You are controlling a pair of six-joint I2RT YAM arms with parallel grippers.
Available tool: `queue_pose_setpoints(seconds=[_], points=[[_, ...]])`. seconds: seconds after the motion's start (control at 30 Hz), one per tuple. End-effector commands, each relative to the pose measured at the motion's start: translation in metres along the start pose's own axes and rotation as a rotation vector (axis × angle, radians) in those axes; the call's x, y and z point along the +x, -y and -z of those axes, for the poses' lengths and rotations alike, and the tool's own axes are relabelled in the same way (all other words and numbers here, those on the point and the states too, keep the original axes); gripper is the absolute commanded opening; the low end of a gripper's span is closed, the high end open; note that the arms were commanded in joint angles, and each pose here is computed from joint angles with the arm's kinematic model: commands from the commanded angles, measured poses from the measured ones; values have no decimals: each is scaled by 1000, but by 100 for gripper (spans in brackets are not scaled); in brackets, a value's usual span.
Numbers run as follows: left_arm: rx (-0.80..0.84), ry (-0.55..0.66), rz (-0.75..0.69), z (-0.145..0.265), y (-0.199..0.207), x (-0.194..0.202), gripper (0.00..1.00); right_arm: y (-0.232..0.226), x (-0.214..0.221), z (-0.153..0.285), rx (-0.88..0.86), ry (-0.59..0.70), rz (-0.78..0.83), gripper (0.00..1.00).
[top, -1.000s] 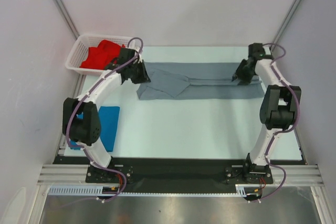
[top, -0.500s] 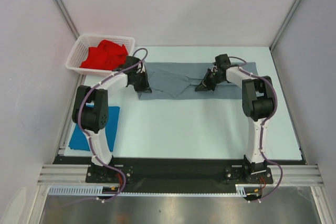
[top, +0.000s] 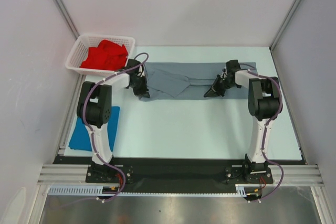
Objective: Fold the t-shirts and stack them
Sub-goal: Fold the tshirt
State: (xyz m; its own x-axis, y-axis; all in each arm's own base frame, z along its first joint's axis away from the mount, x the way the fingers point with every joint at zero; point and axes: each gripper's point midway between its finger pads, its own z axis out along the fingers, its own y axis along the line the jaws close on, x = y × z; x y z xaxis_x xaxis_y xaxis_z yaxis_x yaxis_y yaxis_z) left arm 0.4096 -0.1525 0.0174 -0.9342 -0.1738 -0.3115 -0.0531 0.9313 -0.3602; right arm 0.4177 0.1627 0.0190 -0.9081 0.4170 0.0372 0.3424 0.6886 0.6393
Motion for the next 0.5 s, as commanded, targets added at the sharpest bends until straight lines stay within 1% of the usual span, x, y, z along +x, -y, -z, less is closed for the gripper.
queue_pose_setpoints(seconds=[0.0,0.13,0.27,0.33,0.37,0.47], points=[[-101,-15,1,-6,-25,-1,0,19,-16,23,67,76,32,0],[-116,8,-9,6,-25,-7,0,25,-21,30,92,90,51,0],[-135,24,-25,19,-26,-8,0,5,-23,40,85,114,120,0],[-132,43,-36,31,-21,-11,1,-4,-30,48,88,146,139,3],[-126,59,-46,38,-17,-15,2,-6,-34,53,99,174,145,7],[-101,117,-108,57,1,-24,6,-9,-45,56,103,235,136,15]])
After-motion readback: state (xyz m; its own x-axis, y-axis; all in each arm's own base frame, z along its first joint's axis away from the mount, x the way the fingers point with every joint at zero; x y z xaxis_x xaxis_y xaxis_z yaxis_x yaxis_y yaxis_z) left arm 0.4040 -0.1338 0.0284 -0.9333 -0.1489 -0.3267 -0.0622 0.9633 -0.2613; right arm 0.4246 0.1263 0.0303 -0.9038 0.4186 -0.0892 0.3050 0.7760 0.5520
